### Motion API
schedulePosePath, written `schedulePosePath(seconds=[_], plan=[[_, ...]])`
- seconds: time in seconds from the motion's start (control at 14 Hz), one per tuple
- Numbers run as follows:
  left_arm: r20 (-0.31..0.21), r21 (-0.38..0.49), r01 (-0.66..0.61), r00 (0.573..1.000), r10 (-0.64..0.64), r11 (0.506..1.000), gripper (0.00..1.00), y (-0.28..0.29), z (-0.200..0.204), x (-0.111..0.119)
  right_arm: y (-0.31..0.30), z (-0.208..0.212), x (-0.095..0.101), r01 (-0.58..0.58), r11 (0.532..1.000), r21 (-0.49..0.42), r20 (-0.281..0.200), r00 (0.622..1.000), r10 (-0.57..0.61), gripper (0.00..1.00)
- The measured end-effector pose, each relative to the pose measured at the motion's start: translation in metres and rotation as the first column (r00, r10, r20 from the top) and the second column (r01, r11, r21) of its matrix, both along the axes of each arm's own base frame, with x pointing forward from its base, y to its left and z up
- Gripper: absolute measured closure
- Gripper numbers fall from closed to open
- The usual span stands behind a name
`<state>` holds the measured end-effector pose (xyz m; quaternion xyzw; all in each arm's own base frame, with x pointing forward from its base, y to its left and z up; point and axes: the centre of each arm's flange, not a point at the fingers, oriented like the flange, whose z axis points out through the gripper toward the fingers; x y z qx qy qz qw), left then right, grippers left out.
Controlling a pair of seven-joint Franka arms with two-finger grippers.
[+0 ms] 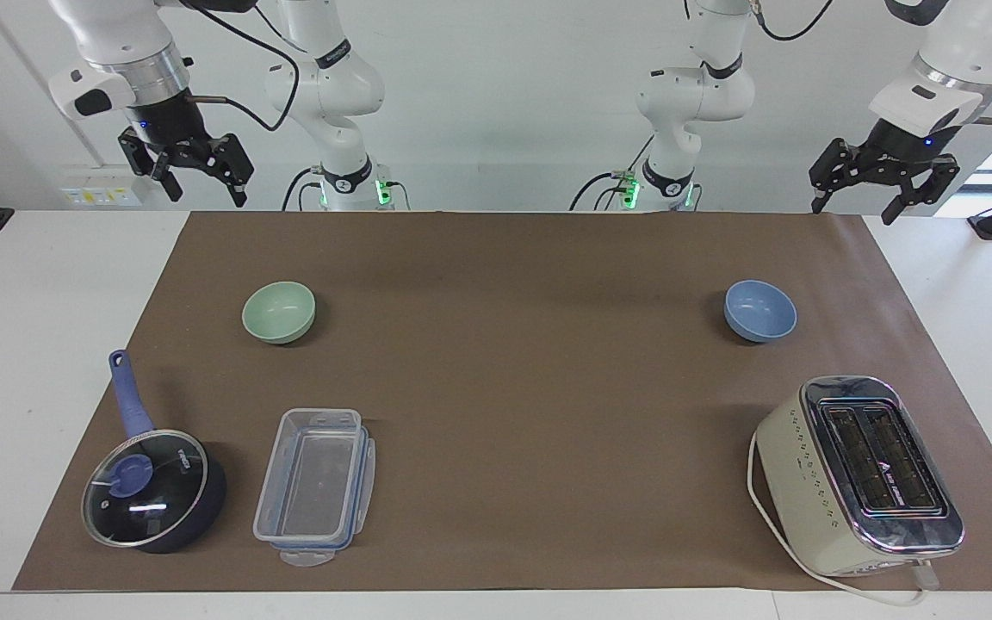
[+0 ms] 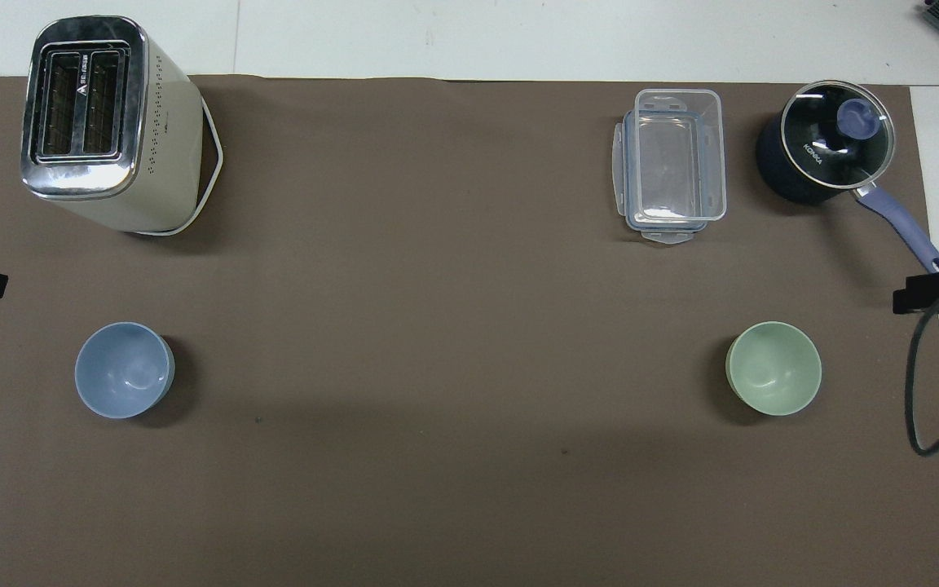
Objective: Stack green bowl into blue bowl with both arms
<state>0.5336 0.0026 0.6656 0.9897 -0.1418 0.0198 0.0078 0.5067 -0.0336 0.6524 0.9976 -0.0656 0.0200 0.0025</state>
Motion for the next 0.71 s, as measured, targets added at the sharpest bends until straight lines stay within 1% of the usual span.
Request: schedulePosePath(seconds=[0.36,0.57,0.71], plan=[[0.000,0.000,0.000,1.000,0.000,1.000,0.00,0.000,0.000,0.000,0.000,0.000,0.000,-0.003,1.000,0.000,0.002,1.000,0.003,0.00],[-0.001,0.000,-0.006,1.000,0.006,1.000,0.00,0.003,0.000,0.000,0.001,-0.003,0.005,-0.007,1.000,-0.002,0.031,0.999,0.007,0.00],[-0.007,-0.007,-0.014,1.000,0.014,1.000,0.00,0.007,-0.003,0.000,0.001,-0.012,0.008,-0.008,1.000,-0.003,0.033,0.999,0.008,0.00]])
